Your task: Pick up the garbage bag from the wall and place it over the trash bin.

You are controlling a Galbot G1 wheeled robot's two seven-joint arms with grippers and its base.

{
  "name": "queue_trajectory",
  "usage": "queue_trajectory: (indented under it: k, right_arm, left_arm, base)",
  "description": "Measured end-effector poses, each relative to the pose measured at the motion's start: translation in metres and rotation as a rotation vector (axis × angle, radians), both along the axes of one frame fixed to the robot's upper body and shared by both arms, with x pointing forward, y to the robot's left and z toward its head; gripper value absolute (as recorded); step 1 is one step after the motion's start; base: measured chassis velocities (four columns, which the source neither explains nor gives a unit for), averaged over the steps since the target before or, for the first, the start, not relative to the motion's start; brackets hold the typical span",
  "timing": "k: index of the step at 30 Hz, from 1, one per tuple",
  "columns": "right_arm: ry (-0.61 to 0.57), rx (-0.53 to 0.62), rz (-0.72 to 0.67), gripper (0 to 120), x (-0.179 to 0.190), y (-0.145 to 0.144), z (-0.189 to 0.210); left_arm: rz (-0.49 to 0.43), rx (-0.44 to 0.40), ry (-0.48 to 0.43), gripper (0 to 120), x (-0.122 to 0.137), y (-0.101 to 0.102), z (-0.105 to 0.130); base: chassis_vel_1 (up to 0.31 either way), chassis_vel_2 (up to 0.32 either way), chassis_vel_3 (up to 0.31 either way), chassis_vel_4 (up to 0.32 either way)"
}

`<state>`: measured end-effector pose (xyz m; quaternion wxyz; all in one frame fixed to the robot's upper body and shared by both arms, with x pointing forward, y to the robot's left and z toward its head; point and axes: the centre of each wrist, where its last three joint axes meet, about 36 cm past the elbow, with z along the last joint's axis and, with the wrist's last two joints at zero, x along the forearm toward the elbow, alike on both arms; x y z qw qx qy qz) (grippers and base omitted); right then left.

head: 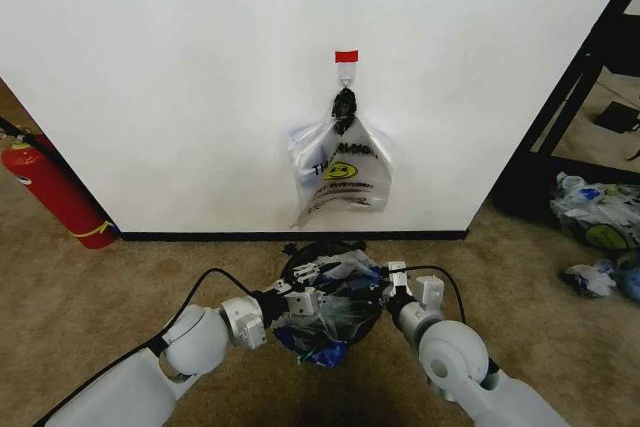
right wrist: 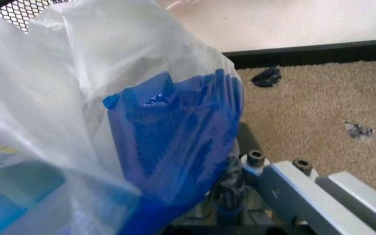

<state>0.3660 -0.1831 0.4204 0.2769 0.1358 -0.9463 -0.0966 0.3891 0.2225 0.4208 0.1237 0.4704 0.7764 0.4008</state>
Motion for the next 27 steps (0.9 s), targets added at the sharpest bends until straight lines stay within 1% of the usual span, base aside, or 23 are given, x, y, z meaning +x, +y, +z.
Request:
queue_trajectory:
  k: [4, 5, 7, 11, 12, 15, 16, 18, 19, 20, 21, 25, 26, 27]
  right_arm:
    - [0.000, 0.000, 0.000, 0, 0.000, 0.000, 0.000]
    - [0.000, -0.003, -0.004, 0, 0.001, -0.002, 0.000]
    - [-0.001, -0.005, -0.005, 0, 0.002, -0.003, -0.002]
    - [-0.005, -0.006, -0.004, 0, 0.002, -0.003, -0.001]
    - [-0.005, -0.006, -0.004, 0, 0.002, -0.003, -0.001]
    - [-0.009, -0.006, -0.002, 0, 0.000, -0.005, 0.000]
    - [-0.010, -0.005, -0.002, 0, 0.000, -0.005, 0.000]
    - [-0.013, -0.003, -0.001, 0, -0.002, -0.007, 0.002]
    - [-0.014, -0.002, -0.001, 0, -0.003, -0.007, 0.002]
    - [-0.014, -0.002, -0.001, 0, -0.003, -0.007, 0.002]
    - [-0.014, -0.001, 0.000, 0, -0.004, -0.007, 0.002]
    - [-0.018, 0.001, 0.002, 0, -0.005, -0.007, 0.004]
    - [-0.018, 0.001, 0.002, 0, -0.005, -0.007, 0.004]
    - [-0.019, 0.001, 0.001, 0, -0.005, -0.007, 0.004]
  left_arm:
    - [-0.002, 0.002, 0.000, 13, -0.001, 0.000, 0.001]
    - [-0.023, 0.018, -0.005, 0, -0.007, 0.000, 0.006]
    - [-0.052, 0.057, -0.012, 0, -0.009, 0.000, 0.011]
    - [-0.066, 0.093, -0.024, 14, -0.006, 0.002, 0.011]
    - [-0.066, 0.093, -0.024, 14, -0.006, 0.002, 0.011]
    - [-0.061, 0.112, -0.029, 29, -0.004, 0.003, 0.008]
    - [-0.061, 0.116, -0.030, 30, -0.003, 0.004, 0.007]
    - [-0.058, 0.126, -0.035, 41, -0.001, 0.005, 0.006]
    - [-0.057, 0.128, -0.037, 45, -0.001, 0.005, 0.006]
    - [-0.057, 0.128, -0.037, 45, -0.001, 0.005, 0.006]
    - [-0.055, 0.130, -0.038, 48, 0.000, 0.006, 0.006]
    - [-0.052, 0.136, -0.042, 65, 0.001, 0.007, 0.006]
    - [-0.052, 0.136, -0.042, 65, 0.001, 0.007, 0.006]
    - [-0.051, 0.135, -0.044, 69, 0.001, 0.007, 0.007]
  base:
    - [0.000, 0.000, 0.000, 0.000]
    - [0.000, 0.000, 0.000, 0.000]
    - [0.000, 0.000, 0.000, 0.000]
    - [0.000, 0.000, 0.000, 0.000]
    - [0.000, 0.000, 0.000, 0.000]
    - [0.000, 0.000, 0.000, 0.000]
    - [0.000, 0.000, 0.000, 0.000]
    - [0.000, 0.000, 0.000, 0.000]
    - [0.000, 0.000, 0.000, 0.000]
    - [0.000, 0.000, 0.000, 0.000]
    - [0.000, 0.000, 0.000, 0.000]
    - [0.000, 0.000, 0.000, 0.000]
    - [0.000, 0.000, 0.000, 0.000]
    - [0.000, 0.000, 0.000, 0.000]
